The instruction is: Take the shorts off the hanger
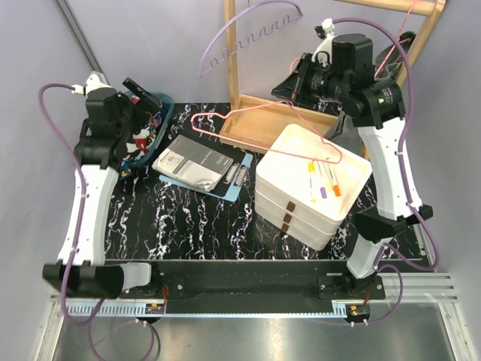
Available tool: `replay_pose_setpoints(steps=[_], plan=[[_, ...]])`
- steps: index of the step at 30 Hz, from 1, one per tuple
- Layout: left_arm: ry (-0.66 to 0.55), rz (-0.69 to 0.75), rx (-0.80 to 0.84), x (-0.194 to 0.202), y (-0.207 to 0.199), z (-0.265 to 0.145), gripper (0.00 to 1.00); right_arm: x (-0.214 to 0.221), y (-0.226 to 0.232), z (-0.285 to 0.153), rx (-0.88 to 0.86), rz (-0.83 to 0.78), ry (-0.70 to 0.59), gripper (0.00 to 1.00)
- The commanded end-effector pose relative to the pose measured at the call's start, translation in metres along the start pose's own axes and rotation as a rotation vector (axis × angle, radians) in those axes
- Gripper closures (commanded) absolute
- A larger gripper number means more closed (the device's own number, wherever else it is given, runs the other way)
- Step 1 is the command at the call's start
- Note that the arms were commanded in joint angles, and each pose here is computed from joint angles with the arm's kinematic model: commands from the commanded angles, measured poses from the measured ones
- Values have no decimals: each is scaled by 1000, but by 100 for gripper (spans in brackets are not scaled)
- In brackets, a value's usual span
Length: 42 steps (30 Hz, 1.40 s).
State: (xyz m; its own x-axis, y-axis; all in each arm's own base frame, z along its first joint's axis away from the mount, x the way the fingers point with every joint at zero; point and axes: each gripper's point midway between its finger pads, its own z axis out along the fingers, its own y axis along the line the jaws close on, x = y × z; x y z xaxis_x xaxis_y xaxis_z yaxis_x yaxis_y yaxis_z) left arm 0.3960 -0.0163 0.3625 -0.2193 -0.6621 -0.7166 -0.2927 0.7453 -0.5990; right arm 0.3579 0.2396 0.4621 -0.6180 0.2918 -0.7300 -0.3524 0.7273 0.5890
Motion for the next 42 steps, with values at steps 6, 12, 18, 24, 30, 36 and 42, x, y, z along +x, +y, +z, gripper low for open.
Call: replay_pose_setpoints(steps=[6,12,18,24,30,36,42], plan=[[-17,63,511,-14,-107,-127,1,1,46,-3,-63,-203,-66,100],[-98,166,795,-38,-143,-226,1,7,54,-7,-37,-324,-87,100],[31,197,1009,-20,-162,-281,1,28,78,-6,-75,-383,-63,100],[153,282,1046,6,-152,-295,3,52,105,-12,-144,-418,-35,100],[282,282,1044,43,-128,-295,5,52,126,-18,-194,-431,-63,100],[395,259,1012,76,-105,-296,8,49,142,-23,-239,-425,-96,100],[489,278,995,99,-90,-295,9,52,152,-22,-268,-411,-98,100]])
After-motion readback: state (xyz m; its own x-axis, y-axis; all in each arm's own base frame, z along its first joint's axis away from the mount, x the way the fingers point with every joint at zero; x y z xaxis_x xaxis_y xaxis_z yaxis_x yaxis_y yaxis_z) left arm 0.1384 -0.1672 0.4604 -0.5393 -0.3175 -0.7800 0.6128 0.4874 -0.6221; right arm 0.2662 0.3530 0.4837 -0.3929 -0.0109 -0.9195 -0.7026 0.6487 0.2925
